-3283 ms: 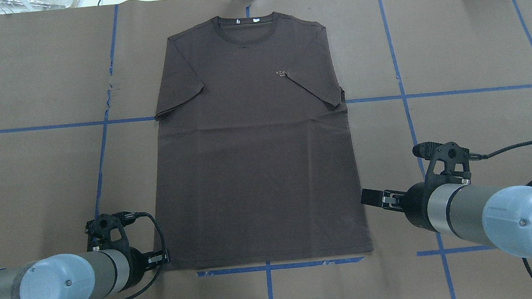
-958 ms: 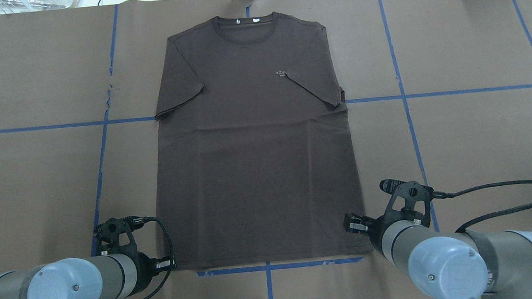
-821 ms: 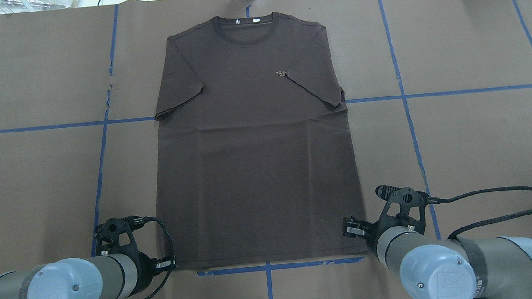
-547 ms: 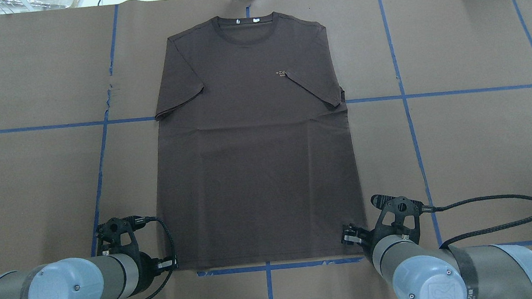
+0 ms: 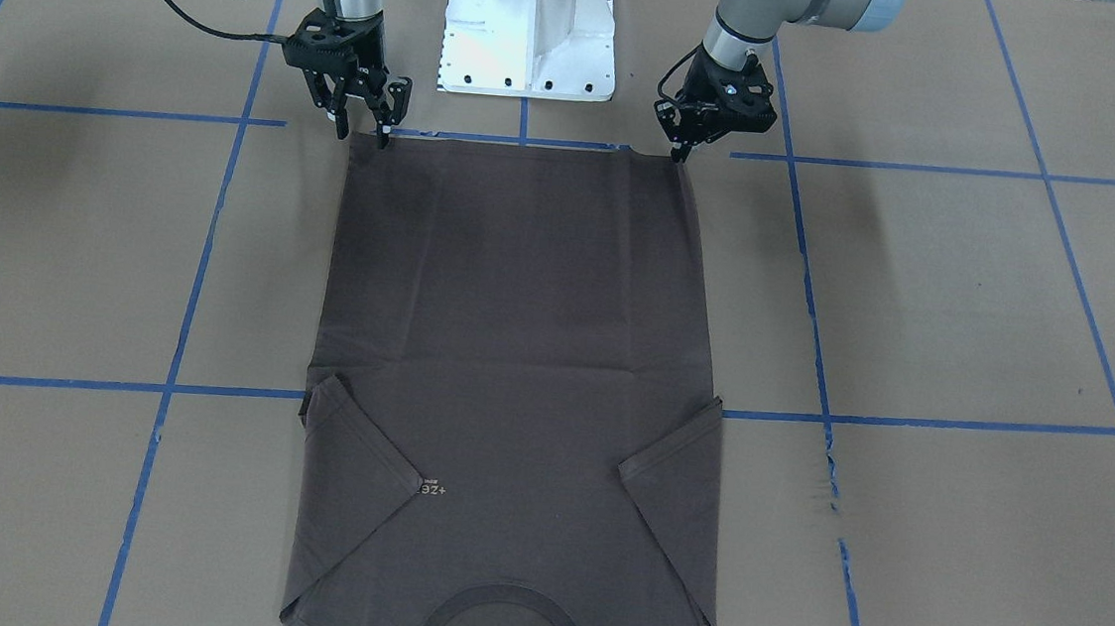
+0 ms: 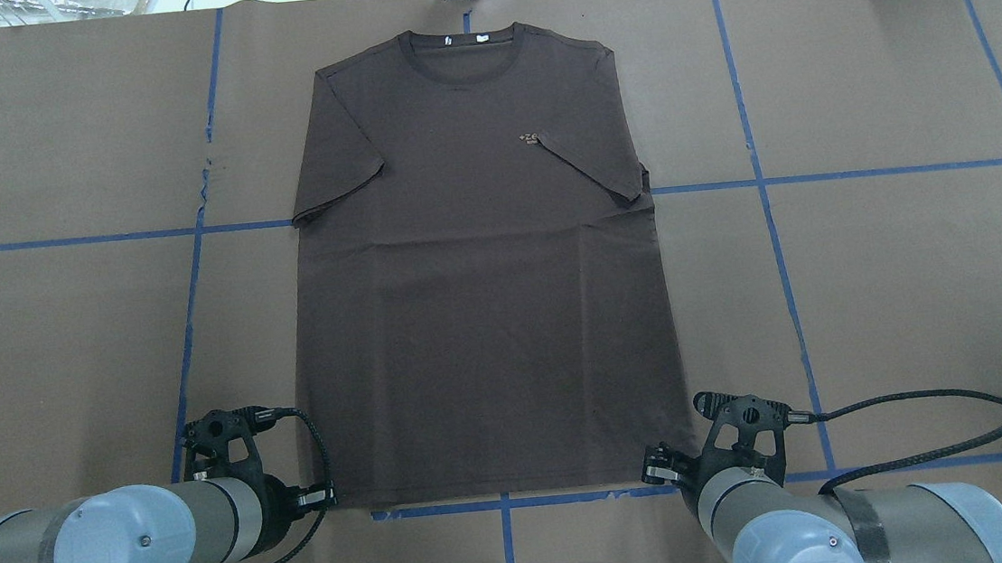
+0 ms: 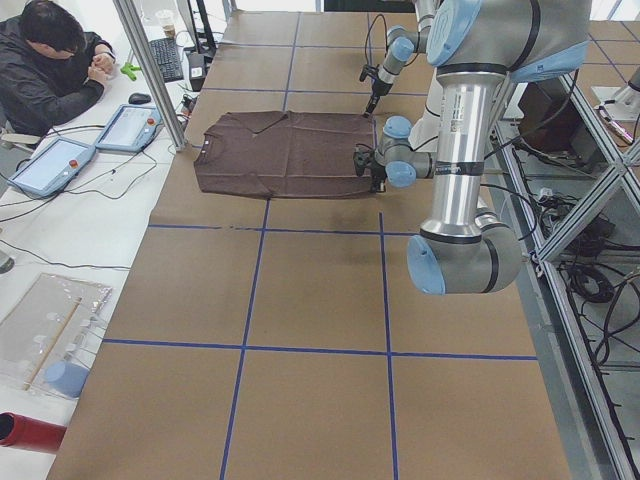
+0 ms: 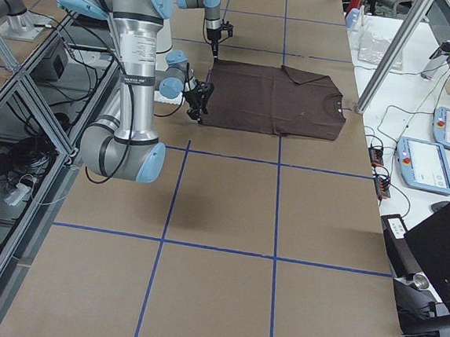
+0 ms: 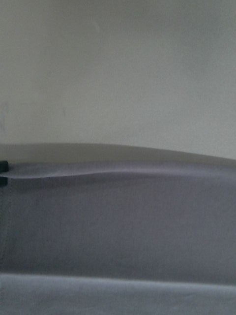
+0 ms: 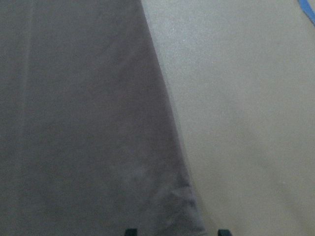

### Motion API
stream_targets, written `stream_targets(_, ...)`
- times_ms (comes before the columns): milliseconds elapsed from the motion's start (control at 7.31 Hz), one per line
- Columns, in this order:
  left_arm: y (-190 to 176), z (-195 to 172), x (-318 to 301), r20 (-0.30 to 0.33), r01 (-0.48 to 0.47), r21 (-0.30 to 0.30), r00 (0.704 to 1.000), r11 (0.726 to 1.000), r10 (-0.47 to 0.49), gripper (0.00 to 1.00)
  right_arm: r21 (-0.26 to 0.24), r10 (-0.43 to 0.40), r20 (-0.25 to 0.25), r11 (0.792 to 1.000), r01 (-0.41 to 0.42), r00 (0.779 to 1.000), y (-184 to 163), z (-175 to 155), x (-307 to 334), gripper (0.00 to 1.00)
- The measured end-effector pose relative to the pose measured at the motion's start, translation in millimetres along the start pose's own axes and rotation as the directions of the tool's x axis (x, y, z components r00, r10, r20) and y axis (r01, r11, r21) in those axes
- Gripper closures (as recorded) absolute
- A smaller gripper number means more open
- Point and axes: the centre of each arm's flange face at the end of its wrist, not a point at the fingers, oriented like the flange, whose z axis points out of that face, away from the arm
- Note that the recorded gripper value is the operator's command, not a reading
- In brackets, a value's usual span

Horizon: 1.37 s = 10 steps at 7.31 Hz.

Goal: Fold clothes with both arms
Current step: 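Align both grippers at the hem corners and close them on the fabric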

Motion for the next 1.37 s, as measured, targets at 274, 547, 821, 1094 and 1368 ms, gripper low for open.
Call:
stream_targets(274, 0, 0, 0, 0.0, 0.0, -0.001, 1.0, 1.0, 0.0, 1.0, 0.0, -0.006, -0.006, 1.0, 0.006, 1.0, 4, 4, 1, 0.39)
stream_targets(547, 0, 0, 0, 0.0, 0.0, -0.001, 1.0, 1.0, 0.0, 1.0, 0.0, -0.007, -0.014, 1.0, 0.007, 1.0, 6, 7, 4, 0.39)
stream_targets(821, 0, 0, 0, 0.0, 0.0, -0.001, 1.0, 1.0, 0.0, 1.0, 0.003, -0.003, -0.018, 1.0, 0.003, 1.0, 7, 8, 5, 0.46)
stream_targets(1094, 0, 0, 0, 0.0, -0.001, -0.001, 1.0, 1.0, 0.001, 1.0, 0.01, 0.008, -0.018, 1.0, -0.008, 1.0, 9, 10, 6, 0.64)
stream_targets(1368, 0, 0, 0, 0.0, 0.0, -0.001, 1.0, 1.0, 0.0, 1.0, 0.022, 0.041, -0.019, 0.999, -0.041, 0.999, 12, 13, 6, 1.0)
